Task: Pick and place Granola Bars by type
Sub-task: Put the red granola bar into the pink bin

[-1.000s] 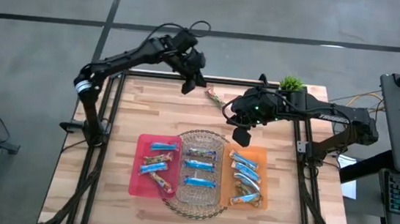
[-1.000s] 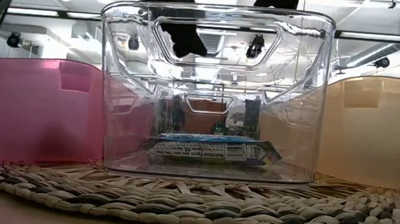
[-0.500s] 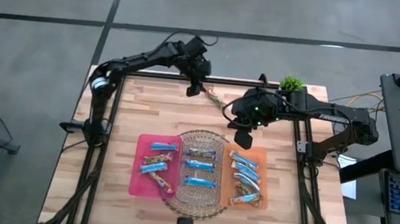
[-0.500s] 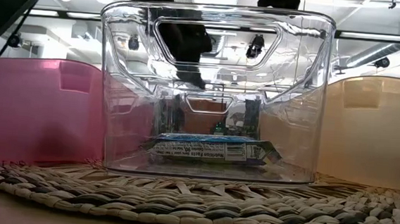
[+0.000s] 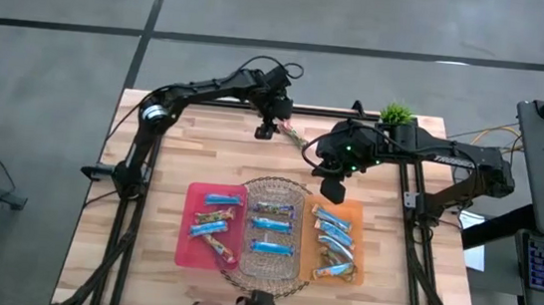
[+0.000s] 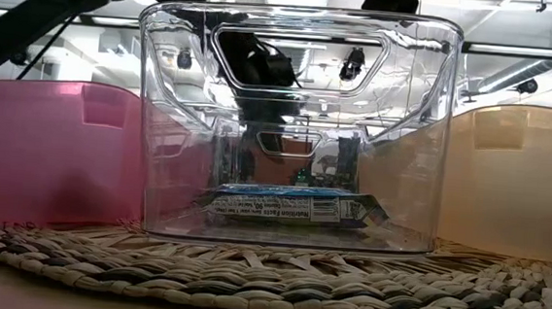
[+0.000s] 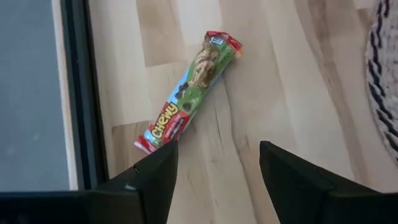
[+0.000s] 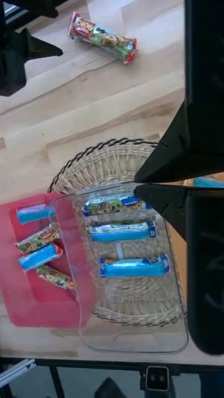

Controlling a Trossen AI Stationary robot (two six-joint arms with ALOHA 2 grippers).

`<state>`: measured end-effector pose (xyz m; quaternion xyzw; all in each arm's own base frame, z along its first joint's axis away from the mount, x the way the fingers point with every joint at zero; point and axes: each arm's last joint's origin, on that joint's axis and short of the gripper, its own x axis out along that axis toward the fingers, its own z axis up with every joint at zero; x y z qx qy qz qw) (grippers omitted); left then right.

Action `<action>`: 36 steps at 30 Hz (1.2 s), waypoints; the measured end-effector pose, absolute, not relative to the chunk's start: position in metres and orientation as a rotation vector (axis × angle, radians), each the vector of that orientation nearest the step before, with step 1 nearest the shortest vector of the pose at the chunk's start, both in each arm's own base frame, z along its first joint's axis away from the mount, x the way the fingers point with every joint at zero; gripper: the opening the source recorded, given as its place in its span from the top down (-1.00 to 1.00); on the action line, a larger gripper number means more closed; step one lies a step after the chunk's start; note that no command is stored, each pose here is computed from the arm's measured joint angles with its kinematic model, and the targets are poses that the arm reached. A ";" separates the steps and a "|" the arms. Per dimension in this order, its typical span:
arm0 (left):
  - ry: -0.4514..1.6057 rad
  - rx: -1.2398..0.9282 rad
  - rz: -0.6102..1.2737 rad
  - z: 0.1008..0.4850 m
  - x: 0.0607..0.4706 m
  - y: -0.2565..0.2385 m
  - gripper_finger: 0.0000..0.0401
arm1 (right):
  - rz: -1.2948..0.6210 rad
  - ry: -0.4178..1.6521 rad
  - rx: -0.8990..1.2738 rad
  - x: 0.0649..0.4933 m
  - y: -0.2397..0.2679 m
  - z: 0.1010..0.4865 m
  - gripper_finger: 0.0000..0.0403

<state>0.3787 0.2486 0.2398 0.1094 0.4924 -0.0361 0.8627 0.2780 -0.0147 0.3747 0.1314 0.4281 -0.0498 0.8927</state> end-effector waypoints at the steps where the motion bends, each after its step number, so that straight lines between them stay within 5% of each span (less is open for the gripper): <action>1: 1.036 0.228 -0.078 0.237 0.380 0.250 -0.04 | -0.103 0.889 0.274 0.278 -0.015 0.375 0.96; 36: 1.118 0.173 -0.013 0.182 0.409 0.272 -0.04 | -0.103 0.918 0.271 0.271 -0.014 0.376 0.96</action>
